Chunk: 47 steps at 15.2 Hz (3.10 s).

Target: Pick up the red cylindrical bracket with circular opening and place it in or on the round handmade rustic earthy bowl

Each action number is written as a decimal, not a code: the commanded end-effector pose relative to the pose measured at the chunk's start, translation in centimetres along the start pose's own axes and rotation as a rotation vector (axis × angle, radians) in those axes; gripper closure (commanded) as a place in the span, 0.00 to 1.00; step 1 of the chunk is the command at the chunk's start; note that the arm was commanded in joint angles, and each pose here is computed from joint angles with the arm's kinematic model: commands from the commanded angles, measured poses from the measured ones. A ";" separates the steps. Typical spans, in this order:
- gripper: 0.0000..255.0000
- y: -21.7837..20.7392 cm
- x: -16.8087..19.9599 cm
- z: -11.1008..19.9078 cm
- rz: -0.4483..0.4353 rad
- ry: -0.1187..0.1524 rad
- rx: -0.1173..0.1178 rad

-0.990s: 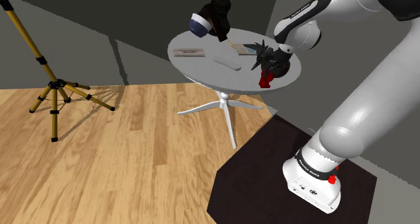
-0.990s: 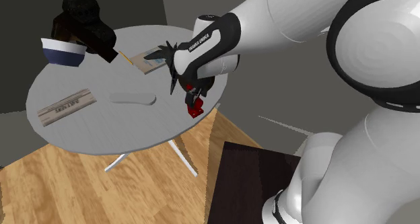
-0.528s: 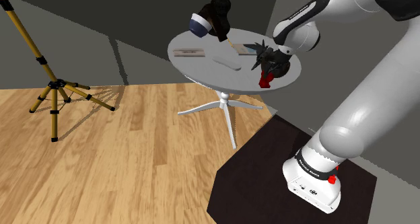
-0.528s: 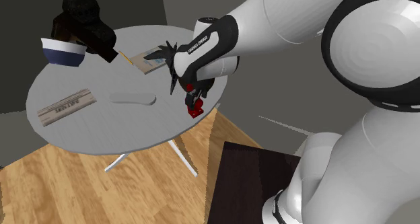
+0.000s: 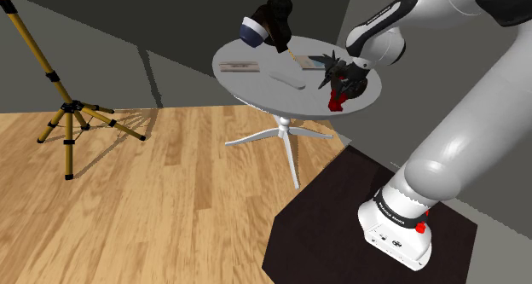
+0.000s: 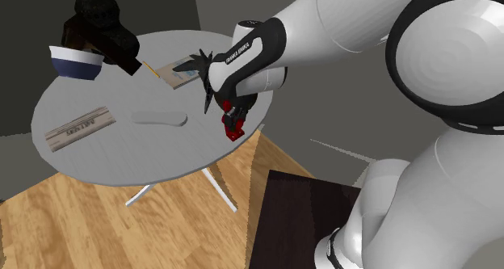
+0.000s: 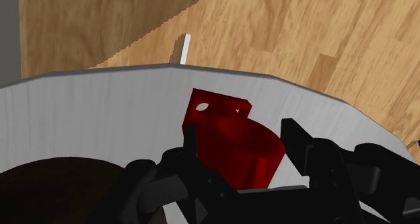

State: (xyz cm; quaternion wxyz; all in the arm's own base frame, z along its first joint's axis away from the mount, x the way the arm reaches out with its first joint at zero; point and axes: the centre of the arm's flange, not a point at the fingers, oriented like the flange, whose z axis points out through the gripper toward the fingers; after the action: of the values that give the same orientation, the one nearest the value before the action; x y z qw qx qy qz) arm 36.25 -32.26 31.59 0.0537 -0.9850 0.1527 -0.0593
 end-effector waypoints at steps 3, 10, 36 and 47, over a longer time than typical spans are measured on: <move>1.00 -0.1 0.0 0.1 -0.001 -0.002 0.001; 1.00 -0.5 0.3 -3.6 -0.001 -0.002 0.001; 1.00 -2.2 1.7 -16.7 -0.001 -0.002 0.000; 1.00 10.3 9.0 -17.6 -0.001 -0.002 0.001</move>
State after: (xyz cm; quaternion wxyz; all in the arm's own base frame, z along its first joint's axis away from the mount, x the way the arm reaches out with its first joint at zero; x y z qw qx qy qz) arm 39.17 -44.84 48.52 0.0538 -0.9849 0.1539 -0.0579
